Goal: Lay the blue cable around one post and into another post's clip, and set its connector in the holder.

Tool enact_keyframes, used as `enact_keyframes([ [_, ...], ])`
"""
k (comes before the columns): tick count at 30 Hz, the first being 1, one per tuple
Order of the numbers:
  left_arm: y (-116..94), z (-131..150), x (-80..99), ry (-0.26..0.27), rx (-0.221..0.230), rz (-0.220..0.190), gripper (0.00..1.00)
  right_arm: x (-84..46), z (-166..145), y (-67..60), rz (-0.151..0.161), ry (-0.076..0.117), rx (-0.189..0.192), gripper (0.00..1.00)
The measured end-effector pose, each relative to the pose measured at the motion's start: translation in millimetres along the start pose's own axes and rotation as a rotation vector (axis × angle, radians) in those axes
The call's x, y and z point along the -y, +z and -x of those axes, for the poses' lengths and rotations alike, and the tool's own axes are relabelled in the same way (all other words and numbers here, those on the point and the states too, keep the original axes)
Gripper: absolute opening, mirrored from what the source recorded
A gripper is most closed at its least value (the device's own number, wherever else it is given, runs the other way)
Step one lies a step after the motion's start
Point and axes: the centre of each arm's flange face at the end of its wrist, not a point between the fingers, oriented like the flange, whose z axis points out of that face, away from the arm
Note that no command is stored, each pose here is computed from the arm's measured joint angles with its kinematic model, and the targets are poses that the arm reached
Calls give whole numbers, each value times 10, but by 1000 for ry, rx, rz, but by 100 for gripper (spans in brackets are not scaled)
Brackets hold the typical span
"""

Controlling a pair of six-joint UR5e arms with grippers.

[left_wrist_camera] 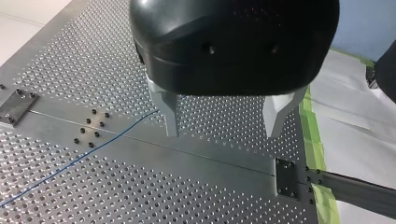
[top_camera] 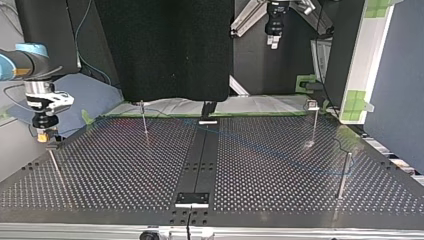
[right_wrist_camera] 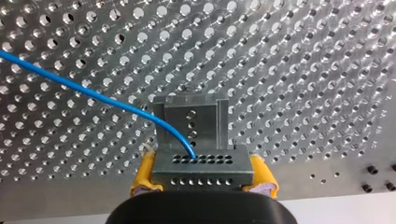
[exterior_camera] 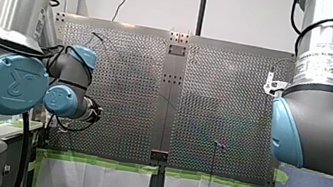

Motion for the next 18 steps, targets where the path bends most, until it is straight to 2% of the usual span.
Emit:
enact_keyframes([
  [7,4,3,1,0,1,0,88,3,0,1,-25,8,1,0],
  [18,2,1,0,0,0,0,88,12,34,9,-47,21,8,0],
])
